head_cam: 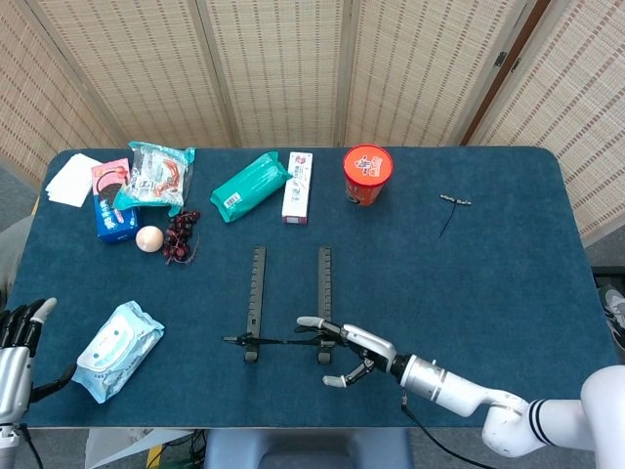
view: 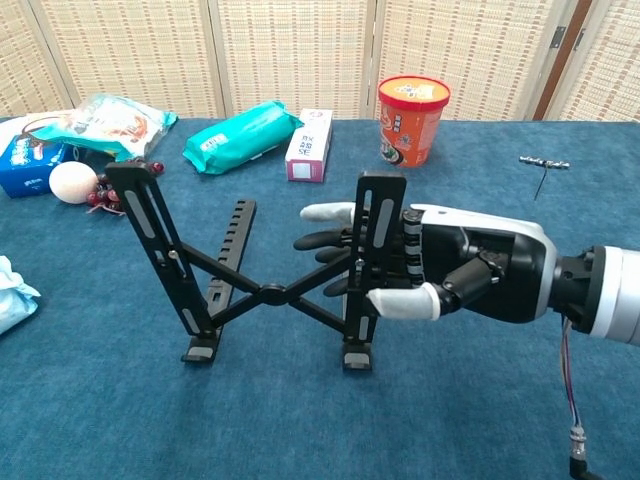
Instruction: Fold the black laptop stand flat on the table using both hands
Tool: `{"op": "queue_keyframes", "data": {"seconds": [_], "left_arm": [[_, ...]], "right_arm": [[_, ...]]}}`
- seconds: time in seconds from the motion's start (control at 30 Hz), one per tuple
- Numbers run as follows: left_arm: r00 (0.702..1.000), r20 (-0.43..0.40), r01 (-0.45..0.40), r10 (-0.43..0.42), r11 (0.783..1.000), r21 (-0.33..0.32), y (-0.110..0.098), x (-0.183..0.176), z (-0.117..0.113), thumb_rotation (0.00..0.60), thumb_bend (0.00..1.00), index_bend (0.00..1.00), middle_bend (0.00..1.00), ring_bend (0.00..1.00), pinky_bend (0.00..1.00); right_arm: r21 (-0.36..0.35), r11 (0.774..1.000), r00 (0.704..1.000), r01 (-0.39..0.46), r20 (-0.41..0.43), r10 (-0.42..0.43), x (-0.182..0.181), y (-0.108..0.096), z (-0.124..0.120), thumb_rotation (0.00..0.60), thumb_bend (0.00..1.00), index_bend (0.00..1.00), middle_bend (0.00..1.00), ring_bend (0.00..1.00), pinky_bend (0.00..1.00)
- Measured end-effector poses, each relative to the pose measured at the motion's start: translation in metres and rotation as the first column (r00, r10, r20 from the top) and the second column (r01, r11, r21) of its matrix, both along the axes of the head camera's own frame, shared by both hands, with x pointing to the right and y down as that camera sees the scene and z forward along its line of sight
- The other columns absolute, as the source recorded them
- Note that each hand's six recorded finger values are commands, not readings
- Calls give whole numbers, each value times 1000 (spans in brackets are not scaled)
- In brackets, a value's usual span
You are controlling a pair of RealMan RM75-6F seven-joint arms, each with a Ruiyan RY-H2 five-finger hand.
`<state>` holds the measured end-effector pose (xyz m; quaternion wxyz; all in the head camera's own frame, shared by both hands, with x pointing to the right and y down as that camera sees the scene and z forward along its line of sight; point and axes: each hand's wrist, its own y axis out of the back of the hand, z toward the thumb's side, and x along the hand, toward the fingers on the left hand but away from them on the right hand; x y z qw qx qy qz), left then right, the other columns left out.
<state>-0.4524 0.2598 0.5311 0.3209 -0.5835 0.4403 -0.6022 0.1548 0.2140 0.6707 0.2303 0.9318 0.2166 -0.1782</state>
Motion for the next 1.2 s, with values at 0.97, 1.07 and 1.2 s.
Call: {"op": "queue_keyframes", "data": {"seconds": [0.97, 1.07, 1.2], "left_arm": [[846, -531, -181, 33, 956, -229, -40, 58, 46, 600, 177, 82, 106, 70, 18], [793, -609, -201, -5, 942, -269, -46, 69, 53, 600, 178, 74, 106, 69, 19], [709, -701, -219, -78, 921, -323, -53, 82, 63, 600, 176, 58, 106, 69, 20]], "right_arm": [[414, 905, 971, -97, -160, 177, 108, -60, -97, 600, 180, 0, 132, 0, 147], [441, 890, 963, -118, -169, 211, 120, -63, -109, 600, 180, 0, 132, 0, 147], [465, 874, 953, -141, -175, 247, 131, -65, -119, 600, 180, 0, 132, 0, 147]]}}
